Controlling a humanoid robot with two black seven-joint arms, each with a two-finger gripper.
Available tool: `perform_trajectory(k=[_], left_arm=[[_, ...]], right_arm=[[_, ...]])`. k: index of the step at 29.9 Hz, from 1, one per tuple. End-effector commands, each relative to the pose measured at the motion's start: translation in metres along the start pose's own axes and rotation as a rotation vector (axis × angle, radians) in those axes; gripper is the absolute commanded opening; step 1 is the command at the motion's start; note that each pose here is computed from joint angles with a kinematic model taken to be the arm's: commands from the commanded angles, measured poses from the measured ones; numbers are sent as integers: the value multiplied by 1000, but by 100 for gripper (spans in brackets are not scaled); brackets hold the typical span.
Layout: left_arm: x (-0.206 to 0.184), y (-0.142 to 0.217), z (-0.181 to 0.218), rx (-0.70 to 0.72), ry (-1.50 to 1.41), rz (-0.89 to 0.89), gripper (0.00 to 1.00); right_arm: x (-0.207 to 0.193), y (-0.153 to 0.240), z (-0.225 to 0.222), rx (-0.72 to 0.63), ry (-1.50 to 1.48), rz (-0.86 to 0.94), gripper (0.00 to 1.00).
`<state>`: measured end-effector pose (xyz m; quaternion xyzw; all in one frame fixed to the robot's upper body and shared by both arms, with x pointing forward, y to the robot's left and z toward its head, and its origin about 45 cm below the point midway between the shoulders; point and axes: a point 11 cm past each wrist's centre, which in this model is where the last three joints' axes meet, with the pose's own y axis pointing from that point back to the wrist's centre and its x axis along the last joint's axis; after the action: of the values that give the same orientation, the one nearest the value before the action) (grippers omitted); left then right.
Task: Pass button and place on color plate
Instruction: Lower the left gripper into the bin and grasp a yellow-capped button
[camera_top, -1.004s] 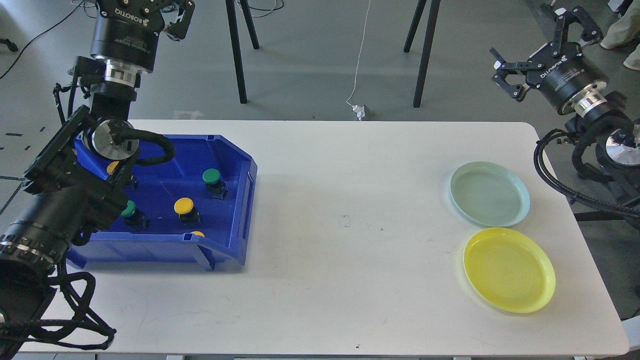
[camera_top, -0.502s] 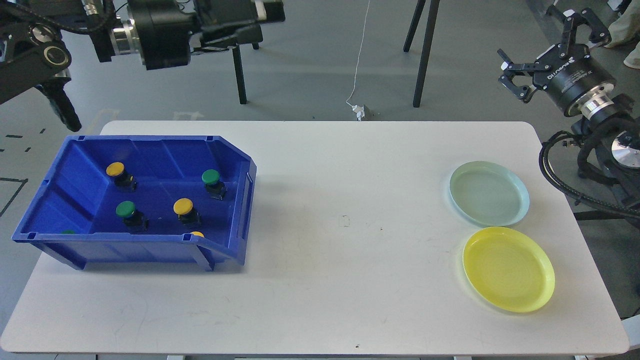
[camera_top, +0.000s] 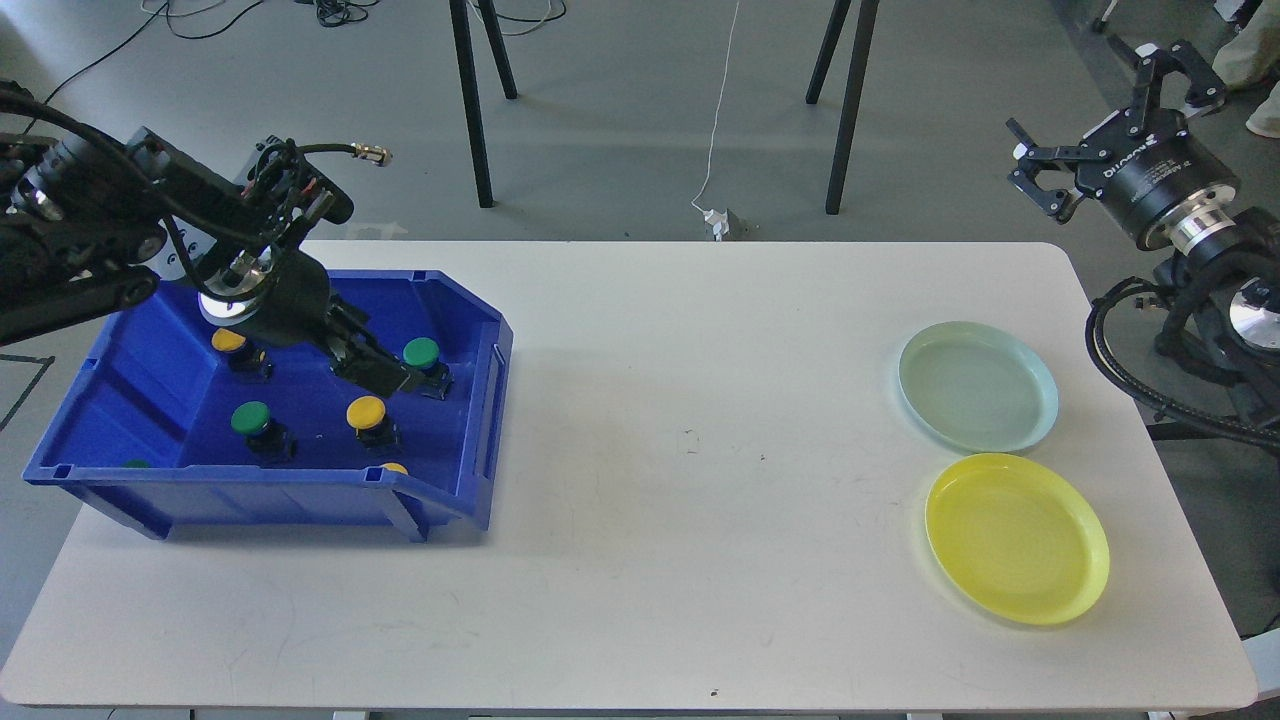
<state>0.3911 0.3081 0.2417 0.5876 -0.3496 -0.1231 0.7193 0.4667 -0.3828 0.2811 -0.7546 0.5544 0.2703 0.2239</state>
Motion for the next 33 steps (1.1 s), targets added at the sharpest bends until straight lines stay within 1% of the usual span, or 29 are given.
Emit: perform_trajectory(k=[1,3,8,16,23,27,33], left_arm=[[-4,-21,-1,-11,30,-3,100],[-3,-28,-2,-16,47,12,100],[-3,-32,-8,-1,63,15,100],[-21,-65,-8,2,93,-35,100],[-22,-67,-12,13,104,-35,100],[-26,-66,-22,41,121,-36,100],[-35,-79,-21,44,132,-57,99]], right_arm=[[0,-1,2,-3,-2,-1,99],[-1,-1,2,-3,-3,-3,99],[0,0,0,-2,3,1,99],[7,5,6,-12,-3,17,99],[16,12,15,-26,-12,37,99],[18,14,16,-28,-12,41,99],[18,14,16,-28,-12,41,99]])
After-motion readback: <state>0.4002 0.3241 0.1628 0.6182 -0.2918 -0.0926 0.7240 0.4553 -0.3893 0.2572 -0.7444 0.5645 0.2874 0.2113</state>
